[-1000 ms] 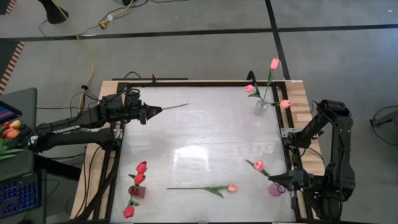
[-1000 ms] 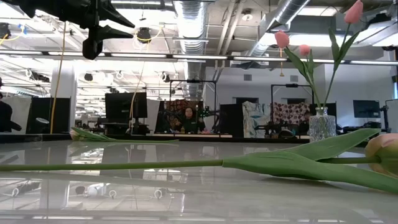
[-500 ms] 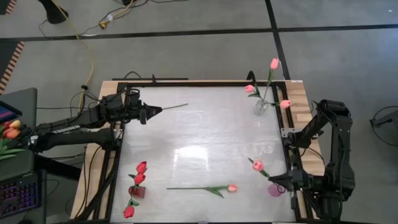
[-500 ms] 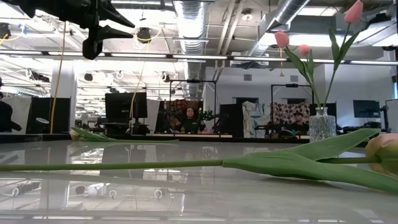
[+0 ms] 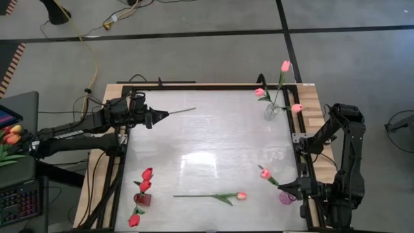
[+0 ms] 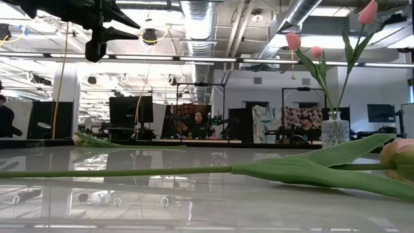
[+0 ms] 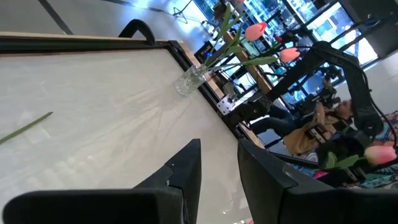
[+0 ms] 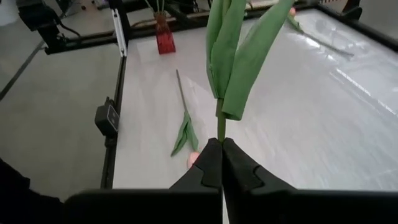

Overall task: Sort flowers into vase by color
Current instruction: Put the pink flower in the pink vase

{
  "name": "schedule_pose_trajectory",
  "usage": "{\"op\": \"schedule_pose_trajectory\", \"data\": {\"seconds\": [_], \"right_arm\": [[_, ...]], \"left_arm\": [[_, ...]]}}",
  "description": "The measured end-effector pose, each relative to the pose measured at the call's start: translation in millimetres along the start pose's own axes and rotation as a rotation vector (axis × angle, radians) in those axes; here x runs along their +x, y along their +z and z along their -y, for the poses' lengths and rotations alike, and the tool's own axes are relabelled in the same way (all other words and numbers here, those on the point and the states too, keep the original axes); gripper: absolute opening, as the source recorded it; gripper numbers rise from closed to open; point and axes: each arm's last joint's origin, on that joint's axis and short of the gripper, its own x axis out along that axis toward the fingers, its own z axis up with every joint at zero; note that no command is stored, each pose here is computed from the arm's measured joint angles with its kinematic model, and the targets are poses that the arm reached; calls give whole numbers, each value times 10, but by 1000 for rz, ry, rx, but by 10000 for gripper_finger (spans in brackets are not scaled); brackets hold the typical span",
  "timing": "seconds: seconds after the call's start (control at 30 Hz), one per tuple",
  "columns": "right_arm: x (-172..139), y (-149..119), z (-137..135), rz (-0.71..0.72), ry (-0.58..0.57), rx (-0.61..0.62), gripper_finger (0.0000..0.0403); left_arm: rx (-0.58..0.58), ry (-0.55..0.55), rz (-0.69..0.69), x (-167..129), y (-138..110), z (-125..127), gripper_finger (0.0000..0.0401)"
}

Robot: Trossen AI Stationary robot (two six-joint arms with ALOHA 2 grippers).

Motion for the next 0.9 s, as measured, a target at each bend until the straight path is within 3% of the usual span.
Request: {"op": "schedule_pose_trajectory", "data": {"seconds": [0.47, 0.9], "right_arm": [[-7, 15, 32, -122, -1, 50, 110], [-239, 415, 103, -362, 112, 229, 214]], "left_arm": [[3, 0, 0, 0, 0, 0, 92], [67, -7, -7, -1, -2, 2, 92]]}}
